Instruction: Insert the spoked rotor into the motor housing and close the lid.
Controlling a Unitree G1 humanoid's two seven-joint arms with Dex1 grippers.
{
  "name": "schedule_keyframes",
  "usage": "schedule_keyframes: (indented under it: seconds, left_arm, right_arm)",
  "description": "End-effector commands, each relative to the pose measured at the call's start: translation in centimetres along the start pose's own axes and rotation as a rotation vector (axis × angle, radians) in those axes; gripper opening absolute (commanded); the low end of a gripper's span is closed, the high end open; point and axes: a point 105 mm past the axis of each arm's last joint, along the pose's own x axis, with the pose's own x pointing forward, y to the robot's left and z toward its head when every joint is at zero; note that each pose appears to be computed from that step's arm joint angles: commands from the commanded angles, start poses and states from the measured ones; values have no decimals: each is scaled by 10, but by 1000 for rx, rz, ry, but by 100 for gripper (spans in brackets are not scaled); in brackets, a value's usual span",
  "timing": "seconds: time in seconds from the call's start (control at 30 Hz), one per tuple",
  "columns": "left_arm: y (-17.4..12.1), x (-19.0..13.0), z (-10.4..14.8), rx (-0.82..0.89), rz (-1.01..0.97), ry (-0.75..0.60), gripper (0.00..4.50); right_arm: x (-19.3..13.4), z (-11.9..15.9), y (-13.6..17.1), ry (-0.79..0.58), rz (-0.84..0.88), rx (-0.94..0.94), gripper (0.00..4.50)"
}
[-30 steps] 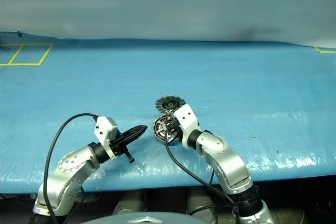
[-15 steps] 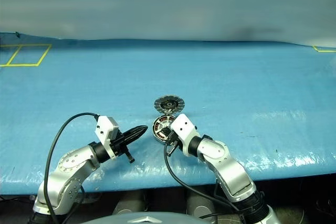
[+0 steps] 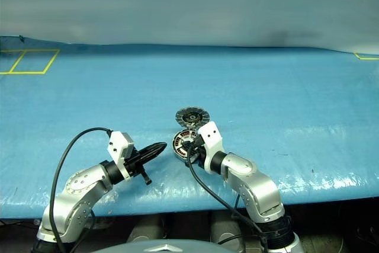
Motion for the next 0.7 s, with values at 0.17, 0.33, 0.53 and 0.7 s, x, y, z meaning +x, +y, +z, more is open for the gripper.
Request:
schedule_keyframes:
  seconds: [0.17,0.33,0.53,0.7]
  left_arm:
    - [-5,2,4,-3,-25,-20,0]
    - [-5,2,4,-5,-27,-20,0]
    - [-5,3,4,-7,-33,-20,0]
    - [-5,3,4,-8,-35,-23,0]
  right_arm:
    - [-6,8,0,2,-10,-150,1]
    - [-13,31,16,-143,87,-210,1]
    - [-15,44,10,-217,62,-205,1]
    - [-9,38,-6,-184,-26,-171,1]
